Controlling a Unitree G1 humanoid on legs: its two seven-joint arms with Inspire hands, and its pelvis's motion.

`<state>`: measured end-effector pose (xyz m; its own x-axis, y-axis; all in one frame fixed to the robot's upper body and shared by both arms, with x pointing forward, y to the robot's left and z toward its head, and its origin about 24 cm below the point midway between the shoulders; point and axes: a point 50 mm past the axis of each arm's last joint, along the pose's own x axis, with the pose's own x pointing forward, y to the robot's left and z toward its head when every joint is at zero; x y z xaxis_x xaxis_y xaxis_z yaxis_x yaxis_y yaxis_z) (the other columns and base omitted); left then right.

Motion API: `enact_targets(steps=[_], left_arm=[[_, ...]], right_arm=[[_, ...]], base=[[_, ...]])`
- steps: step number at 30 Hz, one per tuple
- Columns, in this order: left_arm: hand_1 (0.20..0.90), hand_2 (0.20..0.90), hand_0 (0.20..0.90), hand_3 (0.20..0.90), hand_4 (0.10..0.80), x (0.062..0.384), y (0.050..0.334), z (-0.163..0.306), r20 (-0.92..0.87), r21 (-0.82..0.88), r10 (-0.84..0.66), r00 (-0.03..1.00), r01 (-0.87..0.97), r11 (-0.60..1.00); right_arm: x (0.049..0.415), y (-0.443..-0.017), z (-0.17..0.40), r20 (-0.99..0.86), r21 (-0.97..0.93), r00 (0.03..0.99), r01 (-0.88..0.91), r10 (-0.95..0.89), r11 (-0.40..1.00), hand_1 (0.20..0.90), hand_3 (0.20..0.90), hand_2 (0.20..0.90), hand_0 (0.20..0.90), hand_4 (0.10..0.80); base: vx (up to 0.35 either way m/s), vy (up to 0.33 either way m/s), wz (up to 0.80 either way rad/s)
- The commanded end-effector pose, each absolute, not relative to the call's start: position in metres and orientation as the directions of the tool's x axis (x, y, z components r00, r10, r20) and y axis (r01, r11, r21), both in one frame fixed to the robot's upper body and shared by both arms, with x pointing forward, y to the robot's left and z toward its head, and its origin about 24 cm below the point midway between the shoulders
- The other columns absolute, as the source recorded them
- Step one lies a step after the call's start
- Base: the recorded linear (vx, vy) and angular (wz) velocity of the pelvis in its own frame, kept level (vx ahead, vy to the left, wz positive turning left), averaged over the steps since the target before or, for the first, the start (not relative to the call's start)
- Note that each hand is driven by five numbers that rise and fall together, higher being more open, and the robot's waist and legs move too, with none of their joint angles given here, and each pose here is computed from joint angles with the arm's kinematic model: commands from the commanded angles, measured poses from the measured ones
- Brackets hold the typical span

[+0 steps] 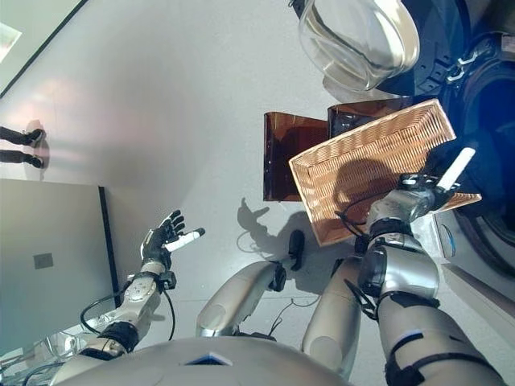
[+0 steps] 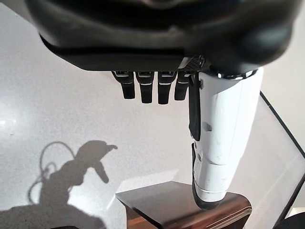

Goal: Pick up the clothes and place them into the washing machine

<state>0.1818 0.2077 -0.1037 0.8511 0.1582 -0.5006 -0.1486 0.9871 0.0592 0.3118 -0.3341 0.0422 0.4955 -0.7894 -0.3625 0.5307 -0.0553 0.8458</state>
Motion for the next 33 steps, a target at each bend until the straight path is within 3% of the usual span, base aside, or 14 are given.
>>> enact_targets(steps=[1, 26, 27, 28, 29, 33], left_arm=[[0.9, 0.9, 0.9, 0.9, 0.8, 0.184, 0.244, -0.091, -0.422, 0.14, 0.259, 0.869, -0.22, 0.965], [0.9, 0.9, 0.9, 0.9, 0.8, 0.19, 0.259, -0.078, -0.367, 0.164, 0.291, 0.884, -0.246, 0.955], [0.9, 0.9, 0.9, 0.9, 0.8, 0.189, 0.26, -0.078, -0.366, 0.165, 0.291, 0.884, -0.246, 0.955], [0.9, 0.9, 0.9, 0.9, 0.8, 0.189, 0.261, -0.077, -0.361, 0.167, 0.294, 0.885, -0.249, 0.954], [0.9, 0.9, 0.9, 0.9, 0.8, 0.189, 0.263, -0.076, -0.357, 0.167, 0.298, 0.885, -0.254, 0.953], [0.9, 0.9, 0.9, 0.9, 0.8, 0.185, 0.267, -0.076, -0.359, 0.186, 0.312, 0.88, -0.26, 0.948]], right_arm=[[0.318, -0.353, 0.083, -0.213, 0.883, 0.476, 0.468, -0.853, 0.041, 0.9, 0.9, 0.9, 0.9, 0.8], [0.329, -0.342, 0.09, -0.184, 0.868, 0.526, 0.484, -0.83, 0.114, 0.9, 0.9, 0.9, 0.9, 0.8], [0.33, -0.344, 0.094, -0.164, 0.868, 0.527, 0.478, -0.834, 0.131, 0.741, 0.741, 0.741, 0.741, 0.686], [0.331, -0.346, 0.101, -0.142, 0.871, 0.527, 0.469, -0.838, 0.148, 0.367, 0.367, 0.367, 0.367, 0.42], [0.33, -0.348, 0.106, -0.119, 0.865, 0.523, 0.472, -0.844, 0.171, 0.2, 0.2, 0.2, 0.2, 0.3], [0.331, -0.357, 0.123, -0.043, 0.798, 0.522, 0.532, -0.852, 0.285, 0.2, 0.2, 0.2, 0.2, 0.3]], base=[[-0.007, -0.032, 0.02], [-0.004, -0.04, 0.07], [0.016, 0.001, 0.07], [0.013, 0.001, 0.06], [0.015, -0.007, 0.06], [0.004, -0.003, 0.01]])
